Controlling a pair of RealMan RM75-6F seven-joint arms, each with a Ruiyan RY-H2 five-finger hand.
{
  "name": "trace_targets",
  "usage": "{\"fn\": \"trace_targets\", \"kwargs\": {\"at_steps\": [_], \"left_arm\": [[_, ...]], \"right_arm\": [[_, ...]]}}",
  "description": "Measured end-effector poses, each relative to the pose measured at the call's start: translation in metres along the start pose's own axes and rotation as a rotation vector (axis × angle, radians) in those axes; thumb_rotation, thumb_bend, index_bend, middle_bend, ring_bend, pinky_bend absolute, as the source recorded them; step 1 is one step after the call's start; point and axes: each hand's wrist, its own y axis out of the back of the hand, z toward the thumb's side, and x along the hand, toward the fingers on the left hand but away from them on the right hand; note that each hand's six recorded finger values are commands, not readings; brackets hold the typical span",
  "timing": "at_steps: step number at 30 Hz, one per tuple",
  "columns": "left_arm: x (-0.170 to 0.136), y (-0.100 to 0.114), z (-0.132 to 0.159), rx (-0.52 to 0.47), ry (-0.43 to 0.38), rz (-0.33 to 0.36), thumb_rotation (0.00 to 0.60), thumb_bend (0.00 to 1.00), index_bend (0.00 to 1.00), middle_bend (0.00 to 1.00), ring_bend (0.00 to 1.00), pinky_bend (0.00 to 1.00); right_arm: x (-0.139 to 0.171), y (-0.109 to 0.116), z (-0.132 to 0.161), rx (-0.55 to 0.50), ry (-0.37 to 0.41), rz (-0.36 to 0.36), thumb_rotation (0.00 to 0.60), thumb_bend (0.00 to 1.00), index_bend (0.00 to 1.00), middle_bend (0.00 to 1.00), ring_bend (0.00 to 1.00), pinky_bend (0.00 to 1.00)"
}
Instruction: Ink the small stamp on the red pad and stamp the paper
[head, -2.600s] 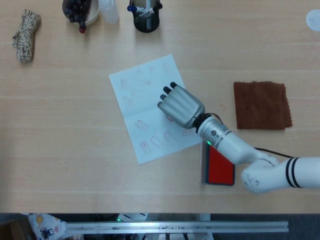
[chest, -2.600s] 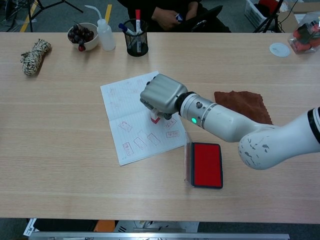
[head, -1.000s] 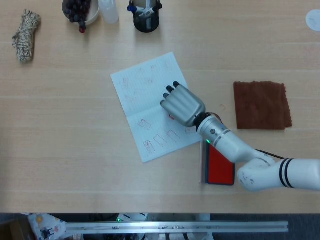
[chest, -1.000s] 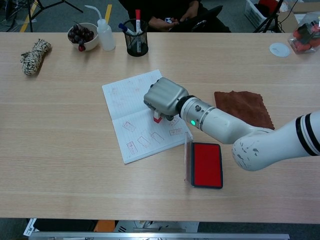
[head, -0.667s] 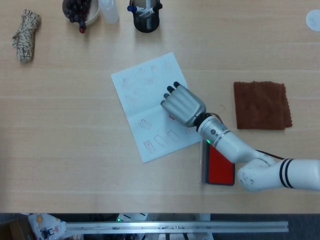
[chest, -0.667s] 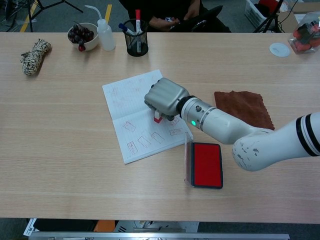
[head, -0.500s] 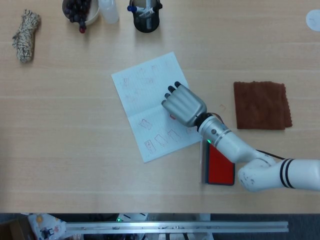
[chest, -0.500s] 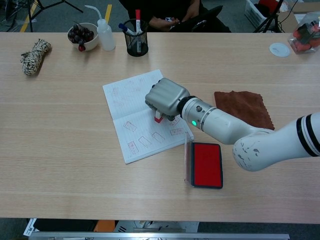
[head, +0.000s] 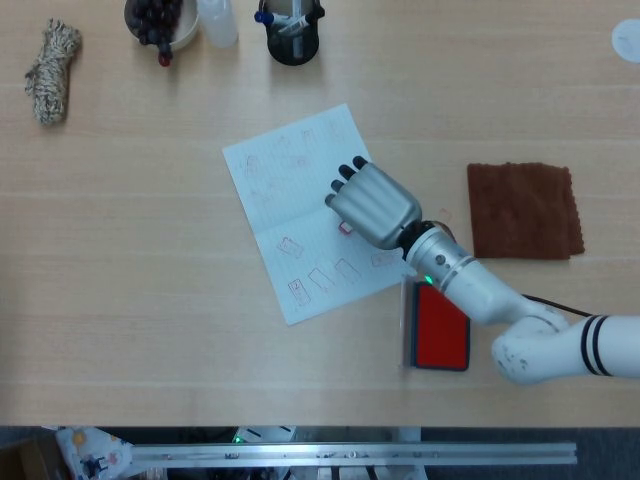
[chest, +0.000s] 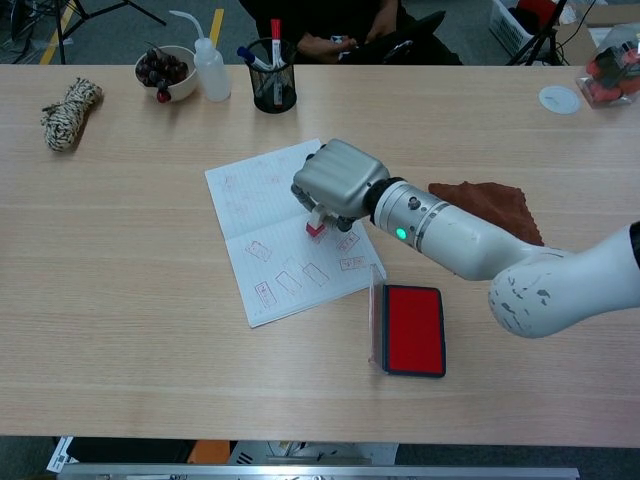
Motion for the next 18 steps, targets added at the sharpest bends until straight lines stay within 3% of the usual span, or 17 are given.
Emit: {"fn": "trace_targets", "kwargs": {"at_steps": [9, 13, 18], "left_arm": [[0.001, -0.001, 0.005, 0.004, -0.018, -0.005, 0.600, 0.26, 0.07, 0.04, 0.12, 0.18], [0.001, -0.002, 0.007, 0.006, -0.022, -0.010, 0.600, 0.26, 0.07, 0.04, 0.12, 0.18], [0.001, -0.004, 0.009, 0.007, -0.025, -0.016, 0.600, 0.26, 0.07, 0.04, 0.12, 0.18]], "right_arm": [[0.033, 0.027, -0.055, -0.038, -0.085, -0.053, 0.600, 0.33, 0.71, 0.48, 0.30, 0.32], [0.050, 0.021, -0.083, -0.021, -0.137, -0.032, 0.600, 0.33, 0.71, 0.48, 0.30, 0.32], [0.058, 0.007, -0.099, -0.021, -0.169, 0.000, 0.600, 0.33, 0.71, 0.48, 0.30, 0.32]]}}
